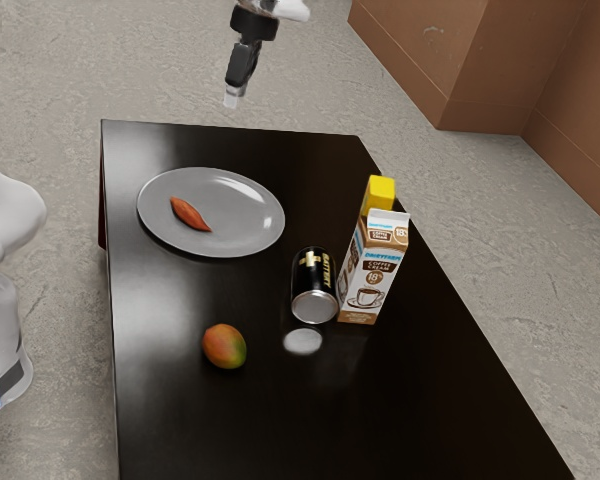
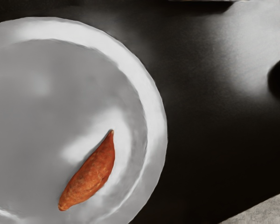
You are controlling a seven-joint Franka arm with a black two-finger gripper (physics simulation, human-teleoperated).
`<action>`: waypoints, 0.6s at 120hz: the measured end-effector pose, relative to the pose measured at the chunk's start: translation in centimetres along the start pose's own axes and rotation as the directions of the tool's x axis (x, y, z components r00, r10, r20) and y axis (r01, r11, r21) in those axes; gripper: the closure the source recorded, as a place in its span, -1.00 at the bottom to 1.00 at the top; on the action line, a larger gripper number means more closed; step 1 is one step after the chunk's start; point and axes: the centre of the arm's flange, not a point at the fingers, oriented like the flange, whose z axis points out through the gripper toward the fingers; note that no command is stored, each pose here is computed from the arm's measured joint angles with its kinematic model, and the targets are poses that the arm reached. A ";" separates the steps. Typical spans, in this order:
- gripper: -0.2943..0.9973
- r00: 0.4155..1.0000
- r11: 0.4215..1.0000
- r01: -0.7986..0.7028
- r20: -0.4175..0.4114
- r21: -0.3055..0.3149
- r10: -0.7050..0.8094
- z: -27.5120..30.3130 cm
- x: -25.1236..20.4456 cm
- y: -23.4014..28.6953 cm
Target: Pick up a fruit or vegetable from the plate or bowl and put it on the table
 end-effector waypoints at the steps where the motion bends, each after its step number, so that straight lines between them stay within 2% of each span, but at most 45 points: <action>1: -0.54 1.000 0.999 -0.029 -0.001 0.012 0.029 0.0 0.1 0.7; 10: -0.54 0.974 0.970 -0.225 0.044 0.091 0.222 2.4 1.9 5.2; 21: -0.54 0.940 0.932 -0.340 0.045 0.128 0.337 5.8 0.9 5.1; 46: -0.54 0.894 0.881 -0.441 0.002 0.171 0.448 10.7 -1.0 1.2; 72: -0.54 0.824 0.805 -0.551 -0.006 0.220 0.566 12.3 -1.8 1.6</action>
